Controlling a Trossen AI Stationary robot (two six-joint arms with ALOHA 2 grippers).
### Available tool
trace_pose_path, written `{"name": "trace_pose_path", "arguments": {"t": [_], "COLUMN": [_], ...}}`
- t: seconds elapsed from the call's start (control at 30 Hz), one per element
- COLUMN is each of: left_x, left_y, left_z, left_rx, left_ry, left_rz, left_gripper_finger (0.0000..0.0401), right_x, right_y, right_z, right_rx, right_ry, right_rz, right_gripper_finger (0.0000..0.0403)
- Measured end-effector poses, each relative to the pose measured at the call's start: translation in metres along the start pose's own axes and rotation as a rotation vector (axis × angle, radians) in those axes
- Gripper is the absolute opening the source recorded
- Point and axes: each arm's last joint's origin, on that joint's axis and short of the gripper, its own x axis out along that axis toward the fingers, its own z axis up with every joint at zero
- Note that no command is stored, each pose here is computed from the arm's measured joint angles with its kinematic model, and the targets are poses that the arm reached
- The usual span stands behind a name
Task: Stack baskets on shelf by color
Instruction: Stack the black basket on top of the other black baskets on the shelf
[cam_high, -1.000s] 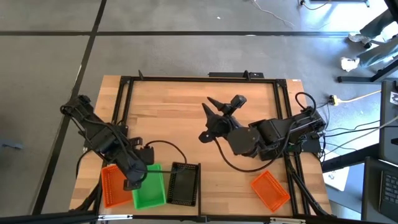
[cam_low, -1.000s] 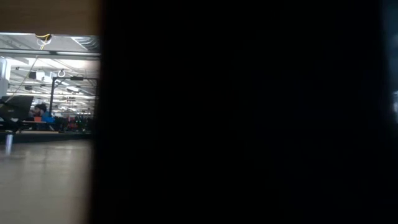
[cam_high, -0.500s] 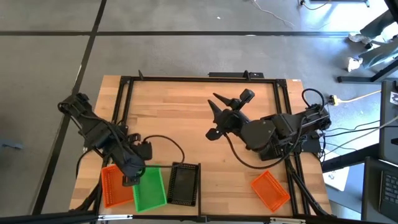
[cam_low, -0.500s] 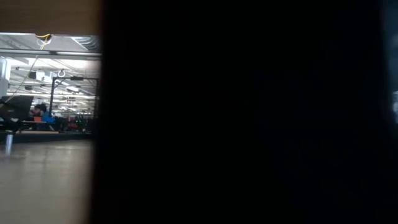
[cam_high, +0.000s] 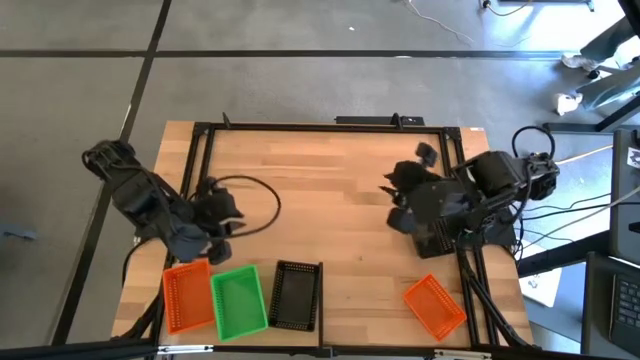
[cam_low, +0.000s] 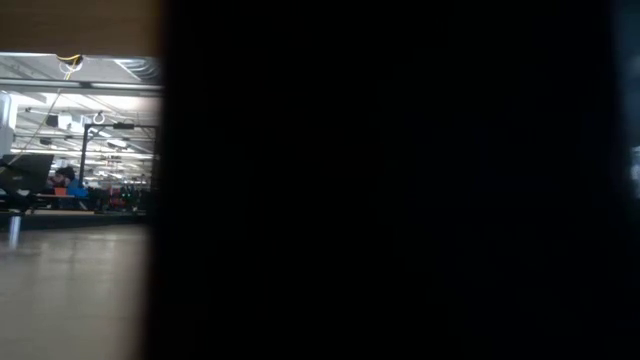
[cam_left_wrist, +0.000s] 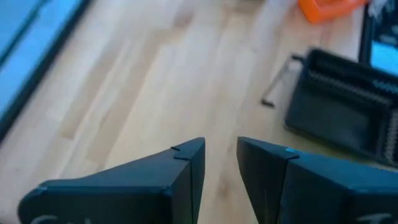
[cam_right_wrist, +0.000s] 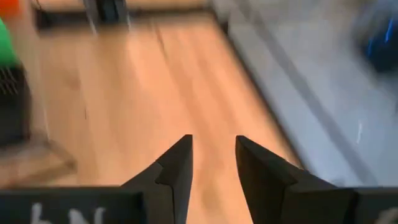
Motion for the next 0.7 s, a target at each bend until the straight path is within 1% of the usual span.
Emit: {"name": "trace_pose_path", "arguments": {"t": [0.07, 0.1, 0.17, 0.2, 0.23, 0.4, 0.43, 0.53, 0.6, 0.7], "left_x": [-0.004, -0.005, -0.006, -0.007, -0.007, -0.007, -0.007, -0.007, -0.007, -0.007], "left_y": [0.005, 0.006, 0.008, 0.008, 0.009, 0.009, 0.008, 0.008, 0.008, 0.008], "left_z": [0.001, 0.002, 0.003, 0.003, 0.004, 0.005, 0.005, 0.005, 0.005, 0.005], "left_rx": [-0.009, -0.012, -0.018, -0.024, -0.029, -0.035, -0.035, -0.037, -0.039, -0.044], "left_ry": [-0.037, -0.053, -0.085, -0.102, -0.116, -0.133, -0.133, -0.134, -0.136, -0.139], "left_rz": [0.016, 0.027, 0.046, 0.056, 0.064, 0.073, 0.073, 0.072, 0.07, 0.066], "left_gripper_finger": [0.0083, 0.0083, 0.0083, 0.0083, 0.0083, 0.0083, 0.0083, 0.0083, 0.0083, 0.0083], "right_x": [0.001, 0.004, 0.009, 0.013, 0.018, 0.051, 0.057, 0.07, 0.077, 0.084], "right_y": [-0.007, -0.006, -0.005, -0.003, -0.002, -0.003, -0.003, -0.004, -0.007, -0.014], "right_z": [-0.012, -0.013, -0.016, -0.014, -0.016, -0.05, -0.058, -0.076, -0.091, -0.112], "right_rx": [0.079, 0.149, 0.238, 0.302, 0.355, 0.447, 0.452, 0.479, 0.499, 0.57], "right_ry": [0.148, 0.176, 0.227, 0.234, 0.257, 0.496, 0.524, 0.568, 0.617, 0.698], "right_rz": [0.007, 0.041, 0.143, 0.18, 0.189, -0.021, -0.037, -0.02, -0.045, -0.086], "right_gripper_finger": [0.0123, 0.0123, 0.0123, 0.0123, 0.0123, 0.0123, 0.0123, 0.0123, 0.0123, 0.0123]}}
